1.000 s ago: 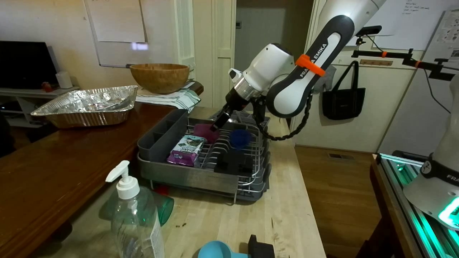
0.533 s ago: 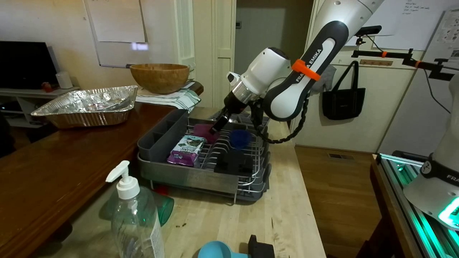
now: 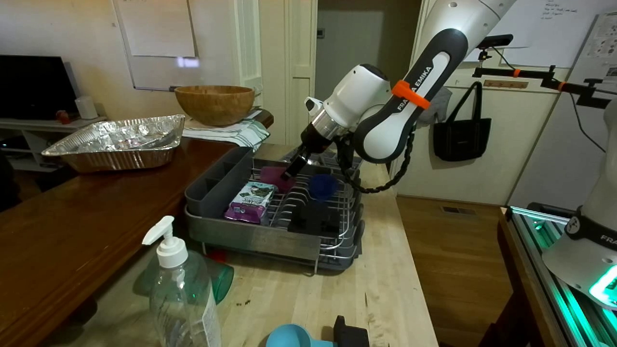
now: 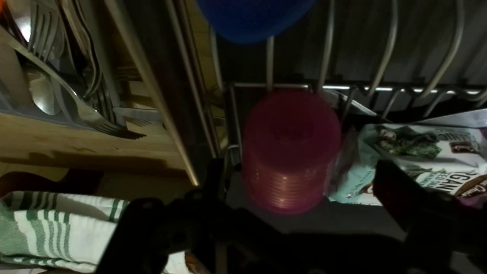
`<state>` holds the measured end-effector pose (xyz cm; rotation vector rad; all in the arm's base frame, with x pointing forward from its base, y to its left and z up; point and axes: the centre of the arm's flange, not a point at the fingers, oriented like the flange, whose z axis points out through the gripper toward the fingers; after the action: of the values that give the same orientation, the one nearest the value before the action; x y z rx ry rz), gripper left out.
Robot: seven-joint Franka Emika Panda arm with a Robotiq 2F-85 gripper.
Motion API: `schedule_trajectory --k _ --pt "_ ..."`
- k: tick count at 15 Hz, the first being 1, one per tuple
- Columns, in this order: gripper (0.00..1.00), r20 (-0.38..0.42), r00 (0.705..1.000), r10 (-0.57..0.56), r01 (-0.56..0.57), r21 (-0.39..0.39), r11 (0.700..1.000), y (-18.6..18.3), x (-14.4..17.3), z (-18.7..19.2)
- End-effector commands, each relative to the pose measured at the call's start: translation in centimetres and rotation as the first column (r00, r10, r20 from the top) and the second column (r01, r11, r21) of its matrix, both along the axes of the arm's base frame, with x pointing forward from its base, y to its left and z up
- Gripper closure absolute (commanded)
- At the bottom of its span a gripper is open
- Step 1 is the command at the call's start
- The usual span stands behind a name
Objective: Place the cup upside down on the dishrack.
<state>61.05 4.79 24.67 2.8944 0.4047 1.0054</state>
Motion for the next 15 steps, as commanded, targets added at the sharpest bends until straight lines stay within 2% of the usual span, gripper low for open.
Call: schedule_trajectory --k 1,5,9,15 --pt "0.0 0.006 1.0 0.013 -0.013 0.015 1.0 -0.1 0.2 -0.4" --pt "0.0 0.007 1.0 0.026 -0.026 0.033 0.999 0.0 0.5 -1.0" --pt "0.0 0.021 1.0 -0.001 0.001 0.006 1.0 -0.8 0.7 -1.1" --pt "0.0 -0.012 1.0 -0.001 0.0 -0.016 1.0 -1.7 0.8 -2.2"
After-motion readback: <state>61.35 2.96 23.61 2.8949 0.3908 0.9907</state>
